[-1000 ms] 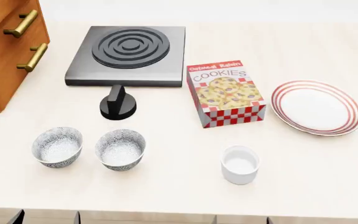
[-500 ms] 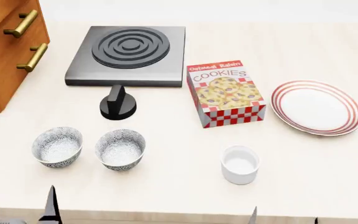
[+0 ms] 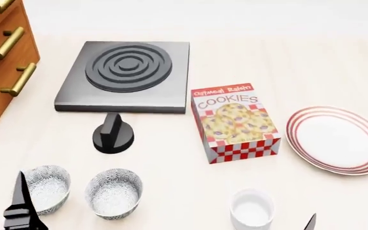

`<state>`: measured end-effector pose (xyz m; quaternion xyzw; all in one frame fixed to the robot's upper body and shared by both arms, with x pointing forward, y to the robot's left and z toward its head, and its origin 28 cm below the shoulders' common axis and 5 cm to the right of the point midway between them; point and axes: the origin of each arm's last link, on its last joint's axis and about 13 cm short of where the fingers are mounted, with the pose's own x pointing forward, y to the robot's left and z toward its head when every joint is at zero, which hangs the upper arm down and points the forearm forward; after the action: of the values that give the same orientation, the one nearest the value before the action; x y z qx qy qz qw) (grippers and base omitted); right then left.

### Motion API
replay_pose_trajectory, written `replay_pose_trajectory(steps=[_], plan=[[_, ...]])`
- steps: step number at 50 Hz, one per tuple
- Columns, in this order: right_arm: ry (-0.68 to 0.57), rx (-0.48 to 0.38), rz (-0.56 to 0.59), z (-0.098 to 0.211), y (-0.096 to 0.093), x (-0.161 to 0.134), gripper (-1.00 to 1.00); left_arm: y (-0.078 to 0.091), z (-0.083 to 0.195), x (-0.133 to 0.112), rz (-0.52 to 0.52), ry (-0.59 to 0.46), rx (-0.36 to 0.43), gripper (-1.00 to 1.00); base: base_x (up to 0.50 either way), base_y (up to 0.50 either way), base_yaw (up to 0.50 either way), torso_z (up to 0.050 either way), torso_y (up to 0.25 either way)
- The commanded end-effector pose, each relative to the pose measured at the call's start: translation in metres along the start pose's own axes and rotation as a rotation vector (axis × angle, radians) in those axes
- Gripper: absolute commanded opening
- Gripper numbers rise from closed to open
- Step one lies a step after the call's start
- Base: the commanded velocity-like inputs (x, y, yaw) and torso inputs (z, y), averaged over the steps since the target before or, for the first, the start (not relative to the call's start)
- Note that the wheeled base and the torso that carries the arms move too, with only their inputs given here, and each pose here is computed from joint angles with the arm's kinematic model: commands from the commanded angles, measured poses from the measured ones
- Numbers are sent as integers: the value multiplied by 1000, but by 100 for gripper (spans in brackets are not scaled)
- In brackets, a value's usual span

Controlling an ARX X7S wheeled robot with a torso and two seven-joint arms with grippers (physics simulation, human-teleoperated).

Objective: Pick the akita bowl from table center and place it on the plate.

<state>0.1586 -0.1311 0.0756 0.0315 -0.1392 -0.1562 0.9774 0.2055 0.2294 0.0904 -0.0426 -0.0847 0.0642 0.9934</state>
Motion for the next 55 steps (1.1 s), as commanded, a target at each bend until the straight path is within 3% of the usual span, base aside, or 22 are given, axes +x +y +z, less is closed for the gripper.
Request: replay_pose_trajectory(steps=[1,21,49,55], plan=[[-18,5,-12,4,-2,-1,100,1,2,1,8,-10,-4,100,500,0,0,0,0],[-26,5,-32,6,-3,-3,100,1,3,1,-1,-5,-8,100,498,0,0,0,0],[-39,-7,-30,8,-4,-5,100,1,4,2,4,-2,-18,100,-89,0,0,0,1],[62,37,53,11,9,3,100,4,8,2,11,-10,-16,100,0,0,0,0,0]])
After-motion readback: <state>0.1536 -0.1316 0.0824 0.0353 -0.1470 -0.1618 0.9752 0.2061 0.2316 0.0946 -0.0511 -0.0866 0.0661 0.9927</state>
